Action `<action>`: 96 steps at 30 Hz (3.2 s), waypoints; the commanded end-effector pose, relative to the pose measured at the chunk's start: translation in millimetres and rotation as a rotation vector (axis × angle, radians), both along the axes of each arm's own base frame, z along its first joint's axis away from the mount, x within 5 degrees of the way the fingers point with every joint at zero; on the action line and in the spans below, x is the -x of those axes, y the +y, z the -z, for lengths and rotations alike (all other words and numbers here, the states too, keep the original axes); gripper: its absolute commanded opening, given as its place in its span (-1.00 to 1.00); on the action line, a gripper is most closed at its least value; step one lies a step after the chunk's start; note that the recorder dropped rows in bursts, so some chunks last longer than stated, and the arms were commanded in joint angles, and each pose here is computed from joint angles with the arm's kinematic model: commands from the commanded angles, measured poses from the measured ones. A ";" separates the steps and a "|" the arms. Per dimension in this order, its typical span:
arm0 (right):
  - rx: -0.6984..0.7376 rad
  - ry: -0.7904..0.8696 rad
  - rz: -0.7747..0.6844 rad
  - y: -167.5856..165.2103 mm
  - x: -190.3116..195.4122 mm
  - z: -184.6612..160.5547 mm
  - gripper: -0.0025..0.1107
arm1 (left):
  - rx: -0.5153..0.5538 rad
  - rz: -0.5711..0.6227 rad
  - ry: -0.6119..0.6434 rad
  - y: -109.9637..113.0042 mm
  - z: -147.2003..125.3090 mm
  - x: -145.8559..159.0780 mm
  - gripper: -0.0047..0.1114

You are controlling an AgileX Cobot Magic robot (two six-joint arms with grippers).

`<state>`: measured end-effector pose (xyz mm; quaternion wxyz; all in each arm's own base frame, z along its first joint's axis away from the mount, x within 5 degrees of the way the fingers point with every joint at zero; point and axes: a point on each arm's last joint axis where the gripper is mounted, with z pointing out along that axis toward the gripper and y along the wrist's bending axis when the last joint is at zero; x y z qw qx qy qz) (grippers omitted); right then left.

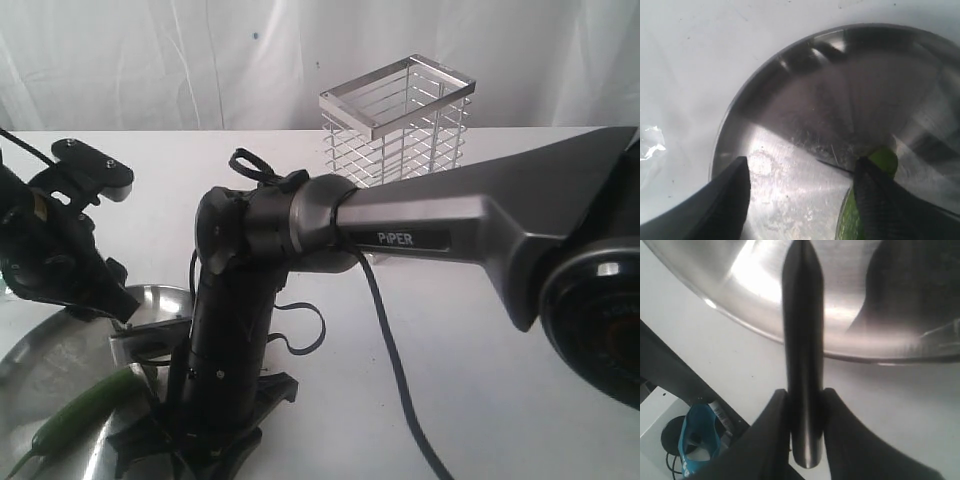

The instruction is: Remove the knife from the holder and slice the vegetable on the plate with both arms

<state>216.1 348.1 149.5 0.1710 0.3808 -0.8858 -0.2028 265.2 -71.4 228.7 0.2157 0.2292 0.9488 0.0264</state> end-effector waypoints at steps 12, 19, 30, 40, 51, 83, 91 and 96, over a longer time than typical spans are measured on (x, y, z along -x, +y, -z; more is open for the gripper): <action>0.023 0.000 0.013 -0.3 0.0 1.1 -0.92 | 0.057 -0.042 0.051 -10.1 29.8 -15.1 0.17; 0.022 -0.001 0.013 -0.3 0.0 0.3 -0.92 | 0.057 -0.043 0.053 -9.9 29.3 -14.6 -0.05; 0.022 -0.001 0.015 -0.3 0.0 0.3 -0.92 | 0.134 -0.116 0.072 -10.0 7.9 -1.3 -0.92; 0.020 -0.010 0.038 -1.1 0.3 -8.6 -0.92 | 0.224 -0.091 0.156 -22.9 1.5 -7.6 -0.92; 0.007 -0.097 0.061 -8.7 0.0 -42.1 -0.92 | 0.203 -0.091 0.182 -20.9 27.3 -3.9 -0.92; -0.074 -0.282 0.148 -28.0 4.7 -113.4 -0.94 | 0.198 -0.115 0.163 -15.2 52.1 9.0 -0.92; -0.163 -0.359 0.158 -31.6 6.0 -136.0 -0.94 | 0.196 -0.111 0.160 -15.1 52.0 8.9 -0.92; -0.176 -0.373 0.154 -33.4 7.0 -141.1 -0.94 | 0.196 -0.111 0.160 -15.1 52.0 8.9 -0.92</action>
